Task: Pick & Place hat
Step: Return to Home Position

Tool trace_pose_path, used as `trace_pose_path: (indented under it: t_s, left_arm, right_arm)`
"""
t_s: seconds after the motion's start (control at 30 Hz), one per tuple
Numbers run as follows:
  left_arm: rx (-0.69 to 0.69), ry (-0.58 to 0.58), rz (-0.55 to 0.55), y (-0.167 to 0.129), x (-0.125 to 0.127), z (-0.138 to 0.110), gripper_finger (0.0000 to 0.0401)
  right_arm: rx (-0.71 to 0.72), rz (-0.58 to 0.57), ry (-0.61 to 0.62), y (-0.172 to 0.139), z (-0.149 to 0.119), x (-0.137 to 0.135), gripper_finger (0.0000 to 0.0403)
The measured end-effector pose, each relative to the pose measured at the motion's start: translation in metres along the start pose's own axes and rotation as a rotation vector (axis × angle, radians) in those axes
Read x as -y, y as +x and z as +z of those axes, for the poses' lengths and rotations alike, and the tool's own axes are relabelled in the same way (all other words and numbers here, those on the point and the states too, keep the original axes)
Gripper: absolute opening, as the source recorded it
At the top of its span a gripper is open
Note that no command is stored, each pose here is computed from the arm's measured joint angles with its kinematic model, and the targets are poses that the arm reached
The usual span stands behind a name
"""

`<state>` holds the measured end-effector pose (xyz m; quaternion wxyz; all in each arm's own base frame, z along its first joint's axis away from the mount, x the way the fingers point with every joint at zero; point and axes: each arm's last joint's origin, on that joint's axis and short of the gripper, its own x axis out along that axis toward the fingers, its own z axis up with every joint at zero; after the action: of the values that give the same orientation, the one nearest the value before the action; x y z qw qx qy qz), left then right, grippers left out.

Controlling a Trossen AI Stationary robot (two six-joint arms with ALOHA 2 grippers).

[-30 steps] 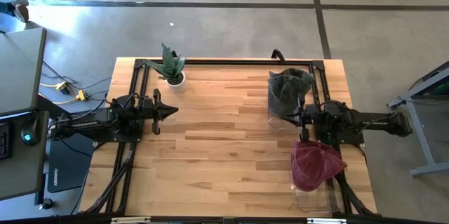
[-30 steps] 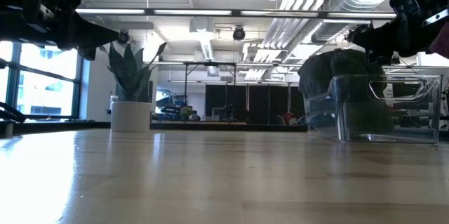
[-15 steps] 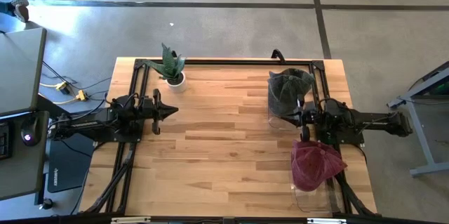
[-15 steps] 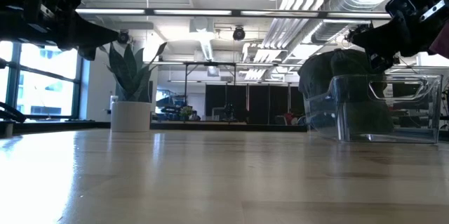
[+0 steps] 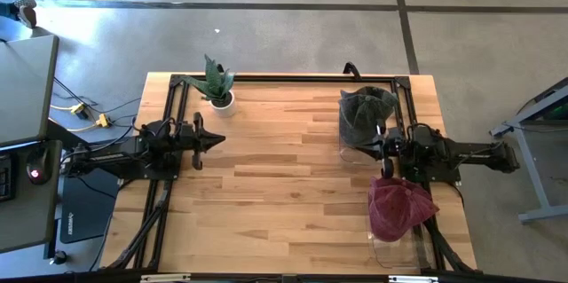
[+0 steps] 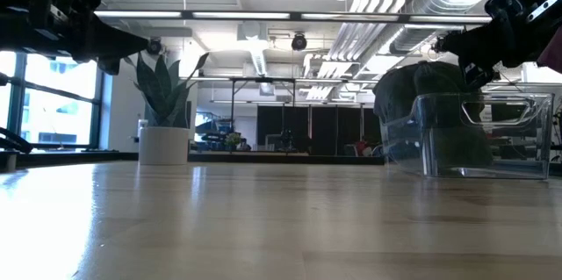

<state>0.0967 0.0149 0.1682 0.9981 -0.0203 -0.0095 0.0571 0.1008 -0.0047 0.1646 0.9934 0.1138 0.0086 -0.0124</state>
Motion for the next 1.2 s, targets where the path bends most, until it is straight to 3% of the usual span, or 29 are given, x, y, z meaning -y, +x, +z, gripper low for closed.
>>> trace_pose_path:
  t_s: [0.27, 1.2]
  left_arm:
    - [0.008, 0.000, 0.007, -0.0005, -0.0002, 0.0006, 0.0000]
    - [0.005, 0.000, 0.013, -0.0005, -0.0004, 0.0003, 0.0000]
  right_arm:
    - [0.104, 0.022, -0.004, -0.0043, 0.0089, -0.0020, 0.0001]
    - [0.081, 0.016, -0.003, -0.0033, 0.0070, -0.0015, 0.0001]
